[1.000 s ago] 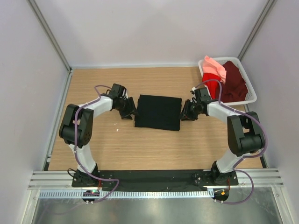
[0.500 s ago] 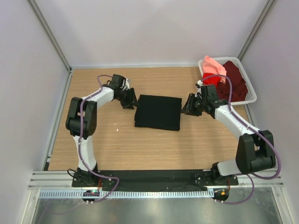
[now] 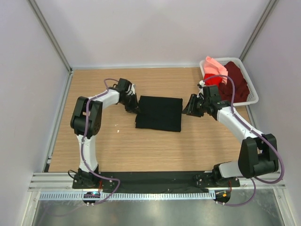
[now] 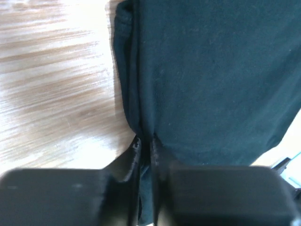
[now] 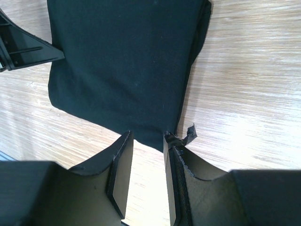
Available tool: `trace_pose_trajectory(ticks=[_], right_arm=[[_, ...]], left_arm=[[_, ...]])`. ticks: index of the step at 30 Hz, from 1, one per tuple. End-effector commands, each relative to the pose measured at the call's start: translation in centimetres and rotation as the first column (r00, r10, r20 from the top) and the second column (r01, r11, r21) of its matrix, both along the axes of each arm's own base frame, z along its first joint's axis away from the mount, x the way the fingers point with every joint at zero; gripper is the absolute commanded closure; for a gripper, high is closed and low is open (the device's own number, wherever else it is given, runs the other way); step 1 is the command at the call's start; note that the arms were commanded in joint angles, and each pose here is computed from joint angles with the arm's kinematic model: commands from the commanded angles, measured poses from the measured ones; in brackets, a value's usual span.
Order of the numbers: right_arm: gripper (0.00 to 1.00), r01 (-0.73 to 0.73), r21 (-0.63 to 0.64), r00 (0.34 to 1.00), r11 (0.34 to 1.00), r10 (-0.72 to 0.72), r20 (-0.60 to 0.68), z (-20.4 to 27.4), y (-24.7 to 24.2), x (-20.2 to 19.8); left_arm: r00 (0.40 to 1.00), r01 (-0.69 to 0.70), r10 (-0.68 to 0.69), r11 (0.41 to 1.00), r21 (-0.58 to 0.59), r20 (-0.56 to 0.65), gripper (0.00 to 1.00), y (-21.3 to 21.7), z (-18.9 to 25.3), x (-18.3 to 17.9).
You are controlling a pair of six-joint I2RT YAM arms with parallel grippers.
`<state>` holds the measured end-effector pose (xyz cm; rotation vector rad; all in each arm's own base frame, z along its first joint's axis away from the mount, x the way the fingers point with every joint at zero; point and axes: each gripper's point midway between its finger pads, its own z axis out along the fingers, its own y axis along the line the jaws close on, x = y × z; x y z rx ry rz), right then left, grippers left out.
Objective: Fold and stack the t-shirts
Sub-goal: Neatly place the folded tshirt to the corner
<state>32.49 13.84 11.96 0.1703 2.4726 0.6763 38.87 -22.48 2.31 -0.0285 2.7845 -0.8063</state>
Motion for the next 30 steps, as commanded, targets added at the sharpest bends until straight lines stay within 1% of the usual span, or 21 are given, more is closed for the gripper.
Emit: trace_pose_trajectory(ticks=[1,4,6,7,8,9,10,11,12,13,14,15,17,18,20,22,23,24,26,28,30], right_arm=[[0.61,-0.006,0.000,0.998,1.000,0.006,0.065,2.2,-0.1,0.2],[0.61,0.002,0.012,0.997,1.000,-0.003,0.072,2.4,0.0,0.2],[0.61,0.001,0.013,0.998,1.000,-0.002,0.068,2.3,0.1,0.1],[0.61,0.005,0.012,0.998,1.000,-0.006,0.064,2.1,0.0,0.0],[0.61,0.013,0.014,0.998,1.000,-0.014,0.064,2.2,0.0,0.0],[0.61,0.021,0.021,0.997,1.000,-0.023,0.068,2.1,0.0,0.1],[0.61,0.023,0.023,0.998,0.999,-0.025,0.065,2.0,0.0,0.1],[0.61,0.025,0.022,0.997,0.999,-0.026,0.066,2.0,0.0,0.2],[0.61,0.027,0.022,0.998,0.999,-0.028,0.065,2.0,0.0,0.3],[0.61,0.028,0.018,0.998,0.999,-0.029,0.062,1.8,0.0,0.4],[0.61,0.029,0.016,0.997,0.999,-0.030,0.069,2.0,0.0,0.7],[0.61,0.031,0.012,0.997,0.999,-0.032,0.069,2.0,-0.1,0.8],[0.61,0.031,0.006,0.997,0.999,-0.032,0.073,1.9,-0.1,1.2],[0.61,0.033,0.006,0.997,0.999,-0.033,0.076,2.0,-0.1,1.4],[0.61,0.037,0.012,0.996,0.999,-0.038,0.085,1.9,0.0,1.8],[0.61,0.038,0.019,0.995,0.999,-0.039,0.093,2.0,0.2,2.2],[0.61,0.036,0.020,0.996,0.999,-0.038,0.083,1.6,0.2,2.3],[0.61,0.036,0.020,0.996,0.999,-0.037,0.080,1.5,0.3,2.5],[0.61,0.031,0.022,0.997,0.999,-0.032,0.075,1.4,0.4,2.8],[0.60,0.028,0.024,0.997,0.999,-0.030,0.073,1.3,0.5,3.0],[0.60,0.031,0.022,0.997,0.999,-0.032,0.074,1.2,0.5,3.0]], left_arm=[[1.000,-0.028,0.026,0.997,0.079,0.017,1.00,0.9,-0.4,0.9],[0.994,-0.086,0.073,0.979,0.182,0.076,1.00,2.8,0.4,2.8],[0.988,-0.123,0.096,0.964,0.235,0.121,1.00,4.0,1.1,4.8],[0.989,-0.124,0.099,0.956,0.265,0.107,1.00,5.1,0.9,5.0],[0.987,-0.132,0.101,0.951,0.278,0.126,1.00,5.6,1.4,6.5],[0.987,-0.160,0.135,0.910,0.384,0.092,1.00,9.5,1.1,7.5],[0.988,-0.152,0.134,0.907,0.392,0.072,1.00,9.6,0.2,7.3],[0.986,-0.166,0.146,0.897,0.409,0.080,1.00,10.5,1.2,8.1],[0.978,-0.208,0.184,0.866,0.455,0.098,1.00,13.1,1.2,8.9],[0.975,-0.223,0.203,0.848,0.480,0.094,1.00,14.4,0.8,9.3],[0.967,-0.255,0.222,0.835,0.488,0.125,1.00,15.7,1.6,10.3],[0.955,-0.297,0.261,0.810,0.505,0.143,1.00,18.1,1.7,11.0],[0.941,-0.338,0.281,0.785,0.520,0.187,1.00,20.7,2.4,12.6],[0.928,-0.373,0.310,0.762,0.529,0.207,1.00,23.0,2.7,13.3],[0.906,-0.422,0.337,0.698,0.578,0.255,1.00,26.9,2.9,14.8],[0.889,-0.456,0.364,0.637,0.622,0.279,1.00,30.9,2.7,15.2],[0.864,-0.500,0.402,0.606,0.618,0.304,1.00,33.5,2.8,16.0],[0.850,-0.520,0.428,0.590,0.617,0.308,1.00,34.8,2.4,16.1],[0.809,-0.581,0.482,0.575,0.576,0.335,1.00,37.9,1.2,17.1],[0.781,-0.625,0.490,0.596,0.504,0.388,1.00,39.0,1.9,19.1],[0.761,-0.648,0.515,0.596,0.473,0.394,1.00,40.6,1.1,19.6]])
